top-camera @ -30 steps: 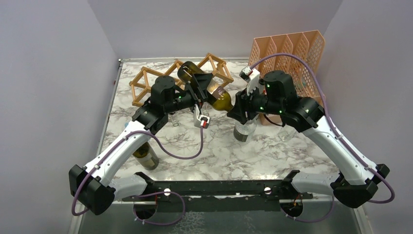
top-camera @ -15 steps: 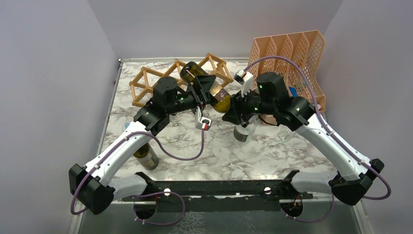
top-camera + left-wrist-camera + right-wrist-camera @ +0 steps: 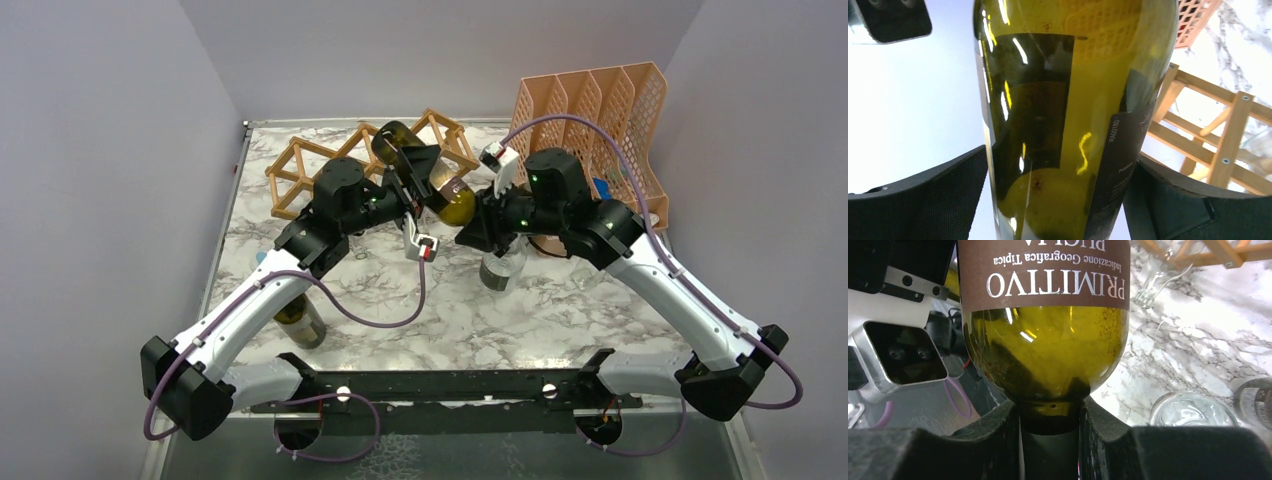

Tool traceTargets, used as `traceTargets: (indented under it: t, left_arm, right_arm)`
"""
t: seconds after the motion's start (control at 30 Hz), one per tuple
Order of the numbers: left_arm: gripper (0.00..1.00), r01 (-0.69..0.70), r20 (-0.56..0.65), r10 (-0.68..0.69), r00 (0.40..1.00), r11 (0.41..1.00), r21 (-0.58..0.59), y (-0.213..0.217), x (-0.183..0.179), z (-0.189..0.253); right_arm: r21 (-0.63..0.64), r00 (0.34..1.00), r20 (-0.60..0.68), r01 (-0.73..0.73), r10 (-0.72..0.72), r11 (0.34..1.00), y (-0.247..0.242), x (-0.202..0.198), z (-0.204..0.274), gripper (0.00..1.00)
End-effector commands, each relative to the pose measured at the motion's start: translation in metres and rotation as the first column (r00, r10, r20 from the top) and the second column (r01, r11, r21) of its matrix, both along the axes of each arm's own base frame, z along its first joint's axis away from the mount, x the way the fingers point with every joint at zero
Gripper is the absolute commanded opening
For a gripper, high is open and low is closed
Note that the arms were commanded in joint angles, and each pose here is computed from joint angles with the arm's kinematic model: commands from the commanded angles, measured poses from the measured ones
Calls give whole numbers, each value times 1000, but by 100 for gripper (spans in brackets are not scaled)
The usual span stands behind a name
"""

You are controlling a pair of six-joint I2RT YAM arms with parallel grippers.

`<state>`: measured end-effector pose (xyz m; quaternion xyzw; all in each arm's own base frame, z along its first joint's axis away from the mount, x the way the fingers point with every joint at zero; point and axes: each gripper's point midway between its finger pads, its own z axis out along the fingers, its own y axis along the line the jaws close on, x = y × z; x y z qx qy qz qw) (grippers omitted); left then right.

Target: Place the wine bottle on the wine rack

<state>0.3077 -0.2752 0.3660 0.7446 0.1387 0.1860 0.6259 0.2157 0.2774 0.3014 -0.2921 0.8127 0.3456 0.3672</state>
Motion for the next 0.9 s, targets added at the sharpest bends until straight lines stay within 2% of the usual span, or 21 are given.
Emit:
traceTargets:
  t: [0.0,0.17,0.27,0.33,0.4,0.5,0.6,0.73,0.8,0.83,0.87]
  left_arm:
    - [99,27,108,-14,994,992,-120,3,-16,51]
    - [99,12,82,0,997,989,-150,6,-16,56]
    - [99,-3,95,21,995,983,-183,10,-15,63]
    - [99,-25,89,47,995,972,-236,14,-14,70]
    - [99,-70,45,93,995,929,-363,24,-11,86]
    - [99,-191,-115,152,982,765,-615,53,-4,116]
    - [99,-372,-333,171,927,529,-763,84,12,135]
    - [99,-509,-497,111,861,214,-834,116,25,156]
    - [99,-572,-572,33,820,8,-820,136,27,158]
    - [99,-602,-604,1,797,-70,-795,144,28,153]
    - [99,-627,-631,0,776,-110,-771,151,28,146]
  right_arm:
    - [151,972,154,155,-178,976,-6,31,54,1]
    - [230,926,184,286,-330,930,-20,47,80,1]
    - [239,917,175,313,-358,919,-22,50,84,1]
    - [230,921,160,317,-357,920,-21,50,82,1]
    - [220,930,141,304,-339,927,-18,48,75,1]
    - [189,940,116,297,-321,936,-16,46,57,1]
    - [176,953,106,263,-284,949,-11,42,47,1]
    - [153,980,77,168,-182,974,5,35,32,1]
    - [137,990,53,122,-130,983,14,32,23,1]
    - [126,992,44,109,-115,986,18,30,19,1]
    - [115,994,38,101,-106,988,22,29,14,1]
